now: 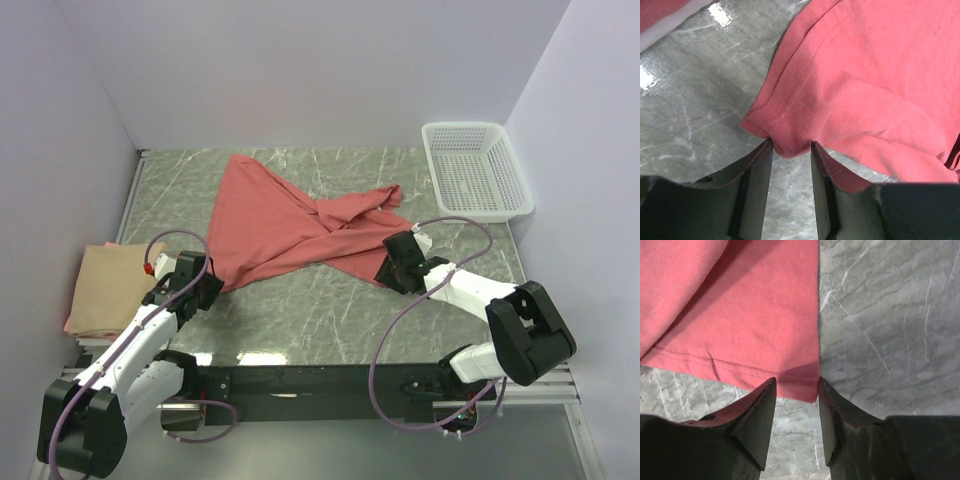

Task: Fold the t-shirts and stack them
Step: Flatten the tshirt out

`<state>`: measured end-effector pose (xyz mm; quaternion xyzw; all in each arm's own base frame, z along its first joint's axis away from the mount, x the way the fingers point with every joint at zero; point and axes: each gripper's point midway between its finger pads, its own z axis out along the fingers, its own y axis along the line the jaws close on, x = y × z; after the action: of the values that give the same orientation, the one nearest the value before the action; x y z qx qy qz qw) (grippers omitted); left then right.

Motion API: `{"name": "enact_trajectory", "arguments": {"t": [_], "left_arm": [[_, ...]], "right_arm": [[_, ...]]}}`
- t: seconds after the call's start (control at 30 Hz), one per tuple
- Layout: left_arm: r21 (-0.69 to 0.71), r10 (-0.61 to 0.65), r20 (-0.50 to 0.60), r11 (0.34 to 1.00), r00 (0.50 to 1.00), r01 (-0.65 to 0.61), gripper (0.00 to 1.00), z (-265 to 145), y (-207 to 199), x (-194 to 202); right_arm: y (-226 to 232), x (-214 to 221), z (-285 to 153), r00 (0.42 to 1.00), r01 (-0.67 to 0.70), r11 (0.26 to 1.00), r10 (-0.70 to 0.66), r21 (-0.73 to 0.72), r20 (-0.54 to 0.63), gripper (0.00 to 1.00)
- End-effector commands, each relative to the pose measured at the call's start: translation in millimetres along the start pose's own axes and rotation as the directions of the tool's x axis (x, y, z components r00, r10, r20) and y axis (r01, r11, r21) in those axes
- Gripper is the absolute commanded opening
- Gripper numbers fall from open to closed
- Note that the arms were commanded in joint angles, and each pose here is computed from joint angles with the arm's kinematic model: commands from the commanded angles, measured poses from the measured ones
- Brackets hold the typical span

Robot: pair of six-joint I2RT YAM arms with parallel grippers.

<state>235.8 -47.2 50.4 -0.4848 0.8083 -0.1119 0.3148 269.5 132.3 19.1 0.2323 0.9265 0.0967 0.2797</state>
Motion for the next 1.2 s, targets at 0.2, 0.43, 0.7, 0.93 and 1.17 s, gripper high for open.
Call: {"name": "enact_trajectory", "arguments": {"t": [0.2, 0.43, 0.7, 0.93, 1.17], "left_arm": [[0.074, -0.009, 0.021, 0.997, 1.000, 0.007, 0.41, -7.8, -22.8, -9.1], [0.067, -0.004, 0.022, 0.998, 1.000, 0.002, 0.41, -6.5, -22.4, -9.3], [0.074, -0.009, 0.014, 0.997, 1.000, 0.008, 0.41, -6.0, -25.1, -8.3], [0.077, -0.010, 0.015, 0.997, 1.000, 0.009, 0.41, -6.9, -25.3, -8.6], [0.072, -0.002, 0.011, 0.997, 1.000, 0.001, 0.41, -6.0, -24.0, -7.4]], "right_arm": [[1.3, -1.6, 7.5, 1.000, -0.024, 1.000, 0.024, -0.014, 0.013, 0.27], [-1.0, -16.6, -7.1, 0.998, 0.006, 1.000, -0.006, 0.003, 0.059, 0.00], [8.5, -33.9, -28.9, 0.994, 0.047, 0.998, -0.043, -0.032, 0.103, 0.32], [19.7, -29.0, -8.6, 0.992, 0.121, 0.992, -0.122, 0.022, 0.042, 0.61], [24.9, -25.7, 4.4, 0.984, 0.172, 0.982, -0.175, 0.080, 0.032, 0.70]]}}
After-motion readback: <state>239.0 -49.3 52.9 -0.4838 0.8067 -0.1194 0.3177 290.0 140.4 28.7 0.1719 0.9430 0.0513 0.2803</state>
